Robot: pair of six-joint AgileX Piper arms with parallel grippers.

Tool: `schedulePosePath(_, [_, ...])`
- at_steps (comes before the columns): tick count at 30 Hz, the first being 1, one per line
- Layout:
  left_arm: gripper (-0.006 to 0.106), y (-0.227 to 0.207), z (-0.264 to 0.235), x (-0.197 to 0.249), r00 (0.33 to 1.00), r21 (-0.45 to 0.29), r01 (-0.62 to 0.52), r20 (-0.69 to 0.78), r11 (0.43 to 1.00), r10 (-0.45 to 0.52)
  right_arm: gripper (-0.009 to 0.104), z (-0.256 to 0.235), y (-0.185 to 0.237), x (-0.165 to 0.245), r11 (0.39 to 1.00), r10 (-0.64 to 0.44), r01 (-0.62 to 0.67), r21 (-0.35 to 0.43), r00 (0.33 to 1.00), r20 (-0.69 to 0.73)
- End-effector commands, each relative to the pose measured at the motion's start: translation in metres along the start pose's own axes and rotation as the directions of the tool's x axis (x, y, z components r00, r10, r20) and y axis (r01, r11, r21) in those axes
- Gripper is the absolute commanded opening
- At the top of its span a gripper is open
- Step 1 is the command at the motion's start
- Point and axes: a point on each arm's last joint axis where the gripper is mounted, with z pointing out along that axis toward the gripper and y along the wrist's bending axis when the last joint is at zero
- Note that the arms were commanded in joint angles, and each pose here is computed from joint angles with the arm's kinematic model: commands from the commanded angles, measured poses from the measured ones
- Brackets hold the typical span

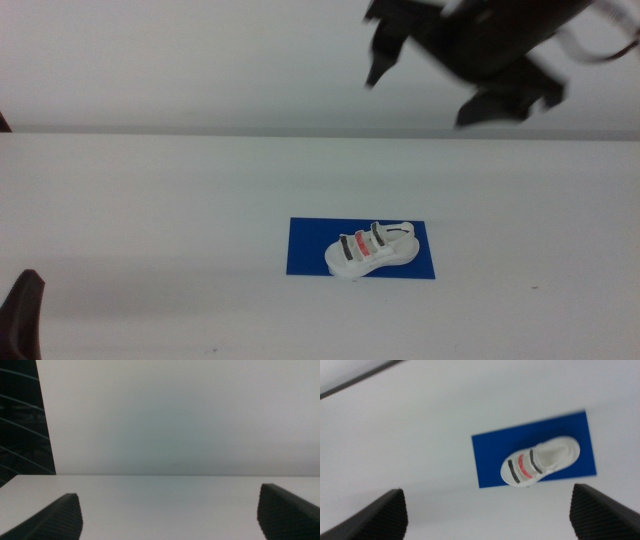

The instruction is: Use one arm to grab the shoe from the table and place it on the mat.

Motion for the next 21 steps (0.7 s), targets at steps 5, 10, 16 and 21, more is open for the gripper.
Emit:
schedulePosePath(5, [0.094, 0.001, -0.001, 0.011, 1.000, 0.005, 0.008, 0.009, 1.000, -0.008, 0.086, -0.066, -0.019, 0.007, 0.984, -0.177, 0.177, -0.003, 0.980, 0.089])
schedulePosePath(10, [0.094, 0.001, -0.001, 0.011, 1.000, 0.005, 0.008, 0.009, 1.000, -0.008, 0.086, -0.106, -0.049, 0.019, 0.902, -0.431, 0.428, 0.055, 0.890, 0.151])
schedulePosePath(16, [0.094, 0.001, -0.001, 0.011, 1.000, 0.005, 0.008, 0.009, 1.000, -0.008, 0.086, -0.108, -0.110, 0.073, 0.762, -0.625, 0.646, 0.046, 0.716, 0.310])
schedulePosePath(21, [0.094, 0.001, -0.001, 0.011, 1.000, 0.005, 0.008, 0.009, 1.000, -0.008, 0.086, -0.073, -0.170, 0.117, 0.798, -0.500, 0.602, 0.004, 0.658, 0.563])
